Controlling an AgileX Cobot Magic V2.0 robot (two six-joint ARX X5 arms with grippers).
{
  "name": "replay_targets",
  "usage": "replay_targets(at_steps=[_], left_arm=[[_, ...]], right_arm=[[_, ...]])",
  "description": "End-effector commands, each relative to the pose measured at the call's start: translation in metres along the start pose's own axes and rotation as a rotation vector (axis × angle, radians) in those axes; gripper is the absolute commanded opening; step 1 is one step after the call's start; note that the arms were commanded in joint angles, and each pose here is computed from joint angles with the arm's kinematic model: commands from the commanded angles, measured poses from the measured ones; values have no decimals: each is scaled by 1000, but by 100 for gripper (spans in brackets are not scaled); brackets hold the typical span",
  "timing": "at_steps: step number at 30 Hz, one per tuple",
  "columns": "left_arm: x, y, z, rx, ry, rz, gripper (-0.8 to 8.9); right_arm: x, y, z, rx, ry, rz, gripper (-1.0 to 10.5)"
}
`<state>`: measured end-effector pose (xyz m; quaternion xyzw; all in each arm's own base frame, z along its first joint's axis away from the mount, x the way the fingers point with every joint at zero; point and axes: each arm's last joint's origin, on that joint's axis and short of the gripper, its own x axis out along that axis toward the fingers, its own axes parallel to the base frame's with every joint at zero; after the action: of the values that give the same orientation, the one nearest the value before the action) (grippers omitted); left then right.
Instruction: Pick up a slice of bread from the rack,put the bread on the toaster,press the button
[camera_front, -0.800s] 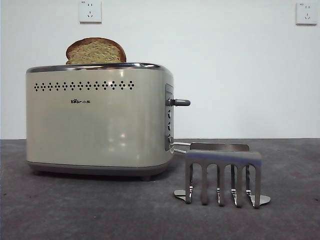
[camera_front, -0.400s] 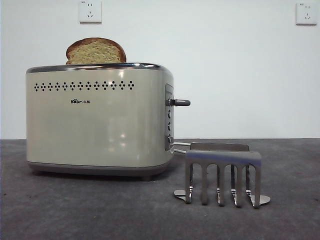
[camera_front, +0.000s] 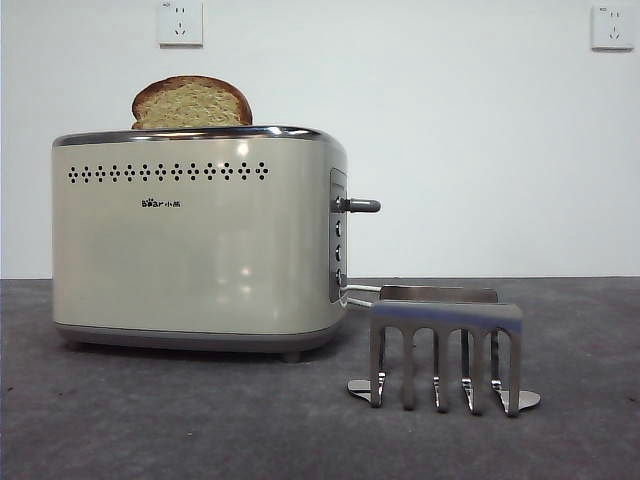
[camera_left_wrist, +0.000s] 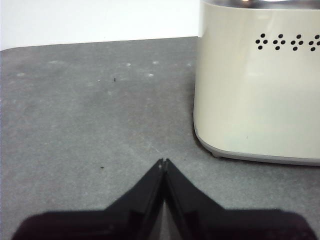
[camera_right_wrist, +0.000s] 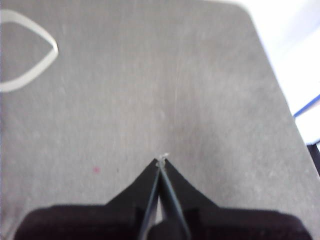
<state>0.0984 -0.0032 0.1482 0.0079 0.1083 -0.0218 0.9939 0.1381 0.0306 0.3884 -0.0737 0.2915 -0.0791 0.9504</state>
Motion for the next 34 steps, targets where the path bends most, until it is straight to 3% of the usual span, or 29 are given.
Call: replay_targets(at_steps=[1,4,8,10,13,17,23,28,34], left_arm=[[1,0,-3,-8,7,-1,-4],[1,0,-3,-8,8,-1,-4],[1,0,-3,-8,8,-1,-4],[1,0,-3,-8,8,-1,-4],[1,0,-3,-8,8,-1,-4],[1,0,-3,-8,8,-1,-4],[1,0,-3,-8,9,-1,-4],[1,0,-3,-8,9,-1,-4],[1,0,-3,-8,10,-1,-4]], right_arm=[[-9,-8,-19,-37,-59,-17,0],[-13,-16,-45,-42,-125,-128,0],[-2,-21,-86,-33,-208,-355,0],[6,-20,-105,8,-254,-389,1],[18,-15,-128,60,-354,-317,0],[38,-4,-150,107,-516,-139,1],[68,13,-178,37,-658,173,1],[83,20,-199,24,-708,237,1],[89,22,-208,-1,-602,235,1]])
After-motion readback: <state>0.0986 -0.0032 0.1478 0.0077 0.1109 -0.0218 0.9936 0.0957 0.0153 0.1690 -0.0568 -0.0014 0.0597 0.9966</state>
